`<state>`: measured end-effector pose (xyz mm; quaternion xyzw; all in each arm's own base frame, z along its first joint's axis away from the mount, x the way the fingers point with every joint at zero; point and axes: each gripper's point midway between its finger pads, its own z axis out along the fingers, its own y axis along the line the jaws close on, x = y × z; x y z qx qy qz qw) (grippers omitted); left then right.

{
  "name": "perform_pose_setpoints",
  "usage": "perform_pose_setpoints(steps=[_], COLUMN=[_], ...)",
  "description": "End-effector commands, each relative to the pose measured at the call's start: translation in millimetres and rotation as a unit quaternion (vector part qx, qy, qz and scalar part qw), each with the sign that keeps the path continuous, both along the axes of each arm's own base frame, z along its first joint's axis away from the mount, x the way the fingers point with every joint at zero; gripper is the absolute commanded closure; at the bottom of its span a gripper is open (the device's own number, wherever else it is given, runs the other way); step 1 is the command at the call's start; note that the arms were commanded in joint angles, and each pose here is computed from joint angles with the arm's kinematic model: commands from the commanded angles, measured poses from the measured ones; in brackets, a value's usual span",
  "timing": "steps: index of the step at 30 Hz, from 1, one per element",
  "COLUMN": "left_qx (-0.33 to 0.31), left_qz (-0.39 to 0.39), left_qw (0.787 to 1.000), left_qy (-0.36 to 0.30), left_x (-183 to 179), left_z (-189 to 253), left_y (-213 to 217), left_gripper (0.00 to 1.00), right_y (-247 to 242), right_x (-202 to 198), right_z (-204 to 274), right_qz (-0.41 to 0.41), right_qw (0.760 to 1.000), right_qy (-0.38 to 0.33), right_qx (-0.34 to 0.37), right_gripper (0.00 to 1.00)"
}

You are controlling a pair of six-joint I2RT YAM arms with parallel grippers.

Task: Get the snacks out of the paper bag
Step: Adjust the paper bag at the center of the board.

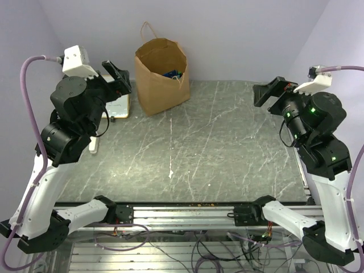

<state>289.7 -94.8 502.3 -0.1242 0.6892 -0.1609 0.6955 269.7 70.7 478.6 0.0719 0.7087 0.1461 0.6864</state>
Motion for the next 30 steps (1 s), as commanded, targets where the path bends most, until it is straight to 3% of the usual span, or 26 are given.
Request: perform_pose_setpoints(steps=[1, 10, 18, 24, 30], left_qx=[-0.033, -0.086, -0.143, -0.205, -0.204], left_qz=[0.012, 0.041, 0.028, 0.004, -0.001], left_qw=[0.999, 0.994, 0.983, 0.968, 0.967], left_qy=[0.020, 0.059, 0.116, 0.144, 0.153], left_x=[-7, -10, 2, 5, 11], left_z=[-17, -61, -96, -126, -138], left_y=[11, 27, 13, -3, -8], left_gripper=[0.01, 0.01, 0.01, 0.01, 0.01], right_y=[3, 18, 52, 103, 174], right_x=[1, 13, 41, 81, 117], right_z=[-24, -78, -124, -136, -140], right_qz=[0.001, 0.010, 0.049, 0.123, 0.247], right_qw=[0.999, 0.992, 0.983, 0.972, 0.941], right_qy=[0.039, 0.124, 0.177, 0.189, 0.196], right_qx=[0.001, -0.002, 0.028, 0.062, 0.125], right_gripper=[0.00, 0.00, 0.00, 0.00, 0.00])
